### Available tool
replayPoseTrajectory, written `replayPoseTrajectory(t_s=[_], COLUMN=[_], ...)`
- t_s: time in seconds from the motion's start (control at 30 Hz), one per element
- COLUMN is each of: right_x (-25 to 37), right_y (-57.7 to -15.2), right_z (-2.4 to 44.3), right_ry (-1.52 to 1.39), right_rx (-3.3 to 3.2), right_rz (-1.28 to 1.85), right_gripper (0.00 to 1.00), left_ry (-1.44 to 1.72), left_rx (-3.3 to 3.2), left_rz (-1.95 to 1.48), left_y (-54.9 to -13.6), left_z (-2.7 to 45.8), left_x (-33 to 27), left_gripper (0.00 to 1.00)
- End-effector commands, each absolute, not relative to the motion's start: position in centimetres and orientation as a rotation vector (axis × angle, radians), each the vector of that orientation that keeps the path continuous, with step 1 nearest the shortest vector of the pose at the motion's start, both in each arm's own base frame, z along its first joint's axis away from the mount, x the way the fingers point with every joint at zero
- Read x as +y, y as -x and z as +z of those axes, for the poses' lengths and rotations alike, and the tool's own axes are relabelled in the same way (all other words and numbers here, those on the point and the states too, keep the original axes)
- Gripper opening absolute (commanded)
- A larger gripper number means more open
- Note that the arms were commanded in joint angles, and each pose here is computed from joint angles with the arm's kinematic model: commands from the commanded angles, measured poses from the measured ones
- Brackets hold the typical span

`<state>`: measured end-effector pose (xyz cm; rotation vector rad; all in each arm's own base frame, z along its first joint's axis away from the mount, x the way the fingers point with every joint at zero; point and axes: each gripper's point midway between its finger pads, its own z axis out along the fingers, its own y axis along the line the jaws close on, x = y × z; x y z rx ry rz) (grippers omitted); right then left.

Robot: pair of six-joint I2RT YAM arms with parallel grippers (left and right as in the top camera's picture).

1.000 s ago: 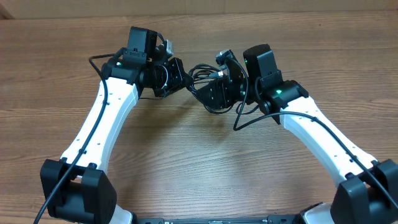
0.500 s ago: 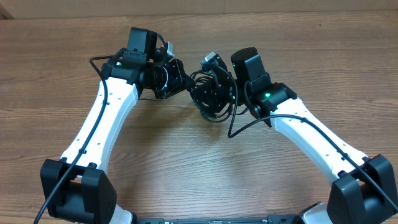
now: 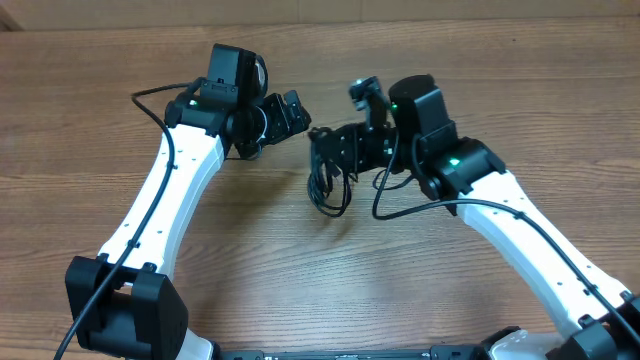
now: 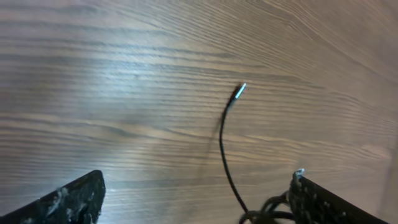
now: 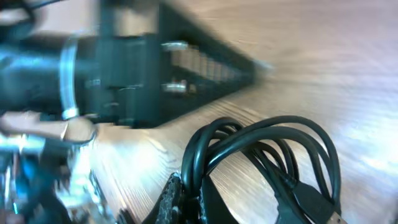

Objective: Untangle cables

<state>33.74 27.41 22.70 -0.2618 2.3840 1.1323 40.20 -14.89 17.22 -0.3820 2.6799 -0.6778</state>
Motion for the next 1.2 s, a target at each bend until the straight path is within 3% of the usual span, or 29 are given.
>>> replayPoseTrajectory(t_s=[0.0,0.33,0.47,0.73,0.9,1.07,1.17], right_x=[24.6,22.6,22.6,22.6,22.6,22.1,19.3], right_y=[-36.0,-37.3,-37.3,-37.3,-37.3,-37.5,-38.2], right_z=[22.9,22.9,22.9,22.9,22.9,22.8,21.5], right_ry=[-0.090,-0.244,-0.244,-0.243,-0.244,-0.283,-0.466], right_rx=[2.422,2.415,2.415,2.415,2.415,2.419,2.445], right_rz=[1.068,1.071,1.072,1.072,1.072,1.064,0.982], right_gripper=[0.04,0.04,0.04,0.04,0.04,0.04,0.04], left_ry=[0.164,-0.441,-0.612,-0.763,-0.823,-0.796,-0.742], left_rx=[2.628,2.394,2.264,2.303,2.352,2.369,2.387], left_rz=[-0.711,-1.158,-1.274,-1.309,-1.341,-1.331,-1.335], left_y=[-40.8,-38.4,-37.4,-35.8,-35.3,-36.1,-36.6], left_z=[18.9,23.2,24.8,21.6,18.5,17.6,17.8], left_x=[-15.6,-21.2,-22.8,-25.5,-27.6,-27.2,-26.6], left_gripper=[0.87,0.71,0.71,0.57,0.38,0.04,0.04])
